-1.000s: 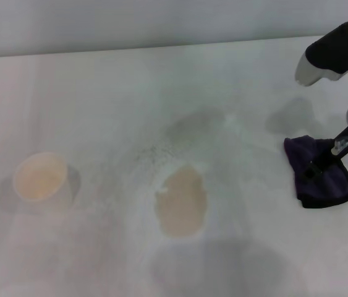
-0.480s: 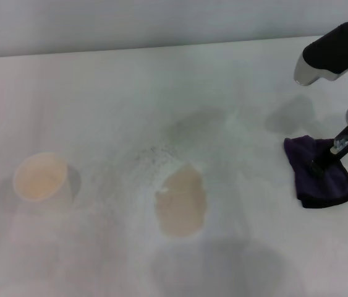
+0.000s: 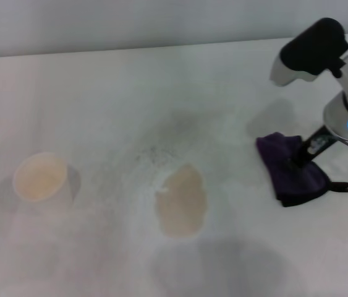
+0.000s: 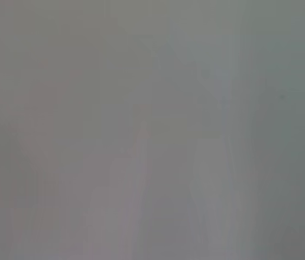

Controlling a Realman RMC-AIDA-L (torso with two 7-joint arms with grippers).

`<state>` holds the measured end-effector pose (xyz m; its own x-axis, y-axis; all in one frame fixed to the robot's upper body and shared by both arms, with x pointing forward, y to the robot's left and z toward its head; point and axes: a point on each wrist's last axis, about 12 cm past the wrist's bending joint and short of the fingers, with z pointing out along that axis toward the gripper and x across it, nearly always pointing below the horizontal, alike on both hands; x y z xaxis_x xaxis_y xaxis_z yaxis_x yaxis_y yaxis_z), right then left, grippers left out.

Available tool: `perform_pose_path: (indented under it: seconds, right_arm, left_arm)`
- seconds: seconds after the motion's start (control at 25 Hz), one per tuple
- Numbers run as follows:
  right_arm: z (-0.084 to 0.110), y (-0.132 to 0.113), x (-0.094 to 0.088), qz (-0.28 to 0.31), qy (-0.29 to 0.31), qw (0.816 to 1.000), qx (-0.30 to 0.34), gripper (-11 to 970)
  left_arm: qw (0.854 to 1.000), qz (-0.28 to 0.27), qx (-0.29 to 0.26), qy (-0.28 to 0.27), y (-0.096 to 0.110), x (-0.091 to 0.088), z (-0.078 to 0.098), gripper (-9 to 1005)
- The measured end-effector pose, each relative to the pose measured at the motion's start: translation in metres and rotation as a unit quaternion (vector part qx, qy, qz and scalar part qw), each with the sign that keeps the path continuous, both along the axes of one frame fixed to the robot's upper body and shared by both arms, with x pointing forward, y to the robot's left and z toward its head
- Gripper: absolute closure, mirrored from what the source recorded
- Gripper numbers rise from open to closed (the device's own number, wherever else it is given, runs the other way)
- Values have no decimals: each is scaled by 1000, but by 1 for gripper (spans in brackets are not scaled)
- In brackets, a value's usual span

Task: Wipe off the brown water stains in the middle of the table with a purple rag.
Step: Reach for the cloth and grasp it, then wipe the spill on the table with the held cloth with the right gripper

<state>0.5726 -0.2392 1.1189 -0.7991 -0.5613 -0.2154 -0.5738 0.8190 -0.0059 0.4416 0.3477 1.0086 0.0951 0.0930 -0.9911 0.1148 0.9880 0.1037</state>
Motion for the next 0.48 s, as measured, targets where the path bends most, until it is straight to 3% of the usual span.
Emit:
perform_pose_path:
  seconds: [0.2,0.48]
  right_arm:
    - [3,26,0,46,-1,999,8,864]
    - [0,84,-10,142,5,989,30,866]
  left_arm:
    - [1000,-1,-1,-1,-1,0,0,104]
    - [1000,-1,-4,1,-2,-2,-1,103]
